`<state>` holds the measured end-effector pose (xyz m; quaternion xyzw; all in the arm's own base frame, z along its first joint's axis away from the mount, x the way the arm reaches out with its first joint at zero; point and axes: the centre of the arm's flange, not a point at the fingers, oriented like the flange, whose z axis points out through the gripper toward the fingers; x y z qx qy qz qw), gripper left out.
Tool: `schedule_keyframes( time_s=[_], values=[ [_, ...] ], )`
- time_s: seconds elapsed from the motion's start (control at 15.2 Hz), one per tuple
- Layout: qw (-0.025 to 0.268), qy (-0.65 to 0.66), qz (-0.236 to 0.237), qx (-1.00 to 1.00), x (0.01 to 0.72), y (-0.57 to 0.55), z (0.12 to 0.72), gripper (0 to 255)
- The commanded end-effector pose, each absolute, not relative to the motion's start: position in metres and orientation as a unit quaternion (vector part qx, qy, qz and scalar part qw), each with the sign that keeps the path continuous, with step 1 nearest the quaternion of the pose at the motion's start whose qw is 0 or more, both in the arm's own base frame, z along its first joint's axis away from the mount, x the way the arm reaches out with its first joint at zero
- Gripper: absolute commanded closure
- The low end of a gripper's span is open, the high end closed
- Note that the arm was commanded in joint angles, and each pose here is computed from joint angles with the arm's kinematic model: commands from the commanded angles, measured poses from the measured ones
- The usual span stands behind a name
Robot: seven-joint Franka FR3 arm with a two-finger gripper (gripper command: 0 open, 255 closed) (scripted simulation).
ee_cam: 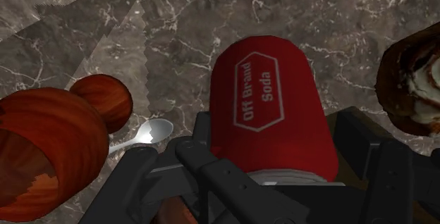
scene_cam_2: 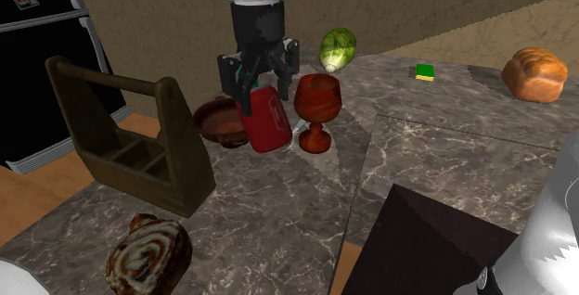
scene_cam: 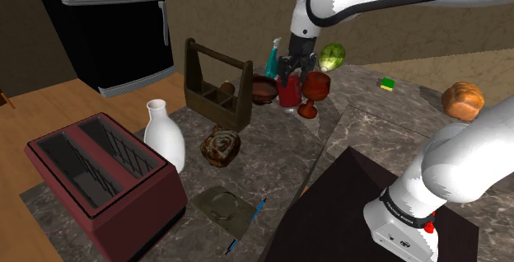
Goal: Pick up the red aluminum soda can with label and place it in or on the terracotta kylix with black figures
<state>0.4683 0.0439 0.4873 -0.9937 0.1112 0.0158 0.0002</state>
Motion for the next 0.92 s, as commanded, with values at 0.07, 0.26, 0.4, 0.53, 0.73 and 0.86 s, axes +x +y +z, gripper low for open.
schedule_keyframes(
  time_s=[0.07,0.26,0.4,0.53,0.73,0.86],
  values=[
    [0.0,0.111,0.016,-0.994,0.468,0.044,0.5,255],
    [0.0,0.111,0.016,-0.994,0.503,0.027,0.505,255],
    [0.0,0.111,0.016,-0.994,0.526,0.015,0.509,255],
    [0.0,0.111,0.016,-0.994,0.55,0.003,0.513,255],
    [0.0,0.111,0.016,-0.994,0.585,-0.014,0.518,255],
    [0.0,0.111,0.016,-0.994,0.608,-0.026,0.522,255]
  ],
)
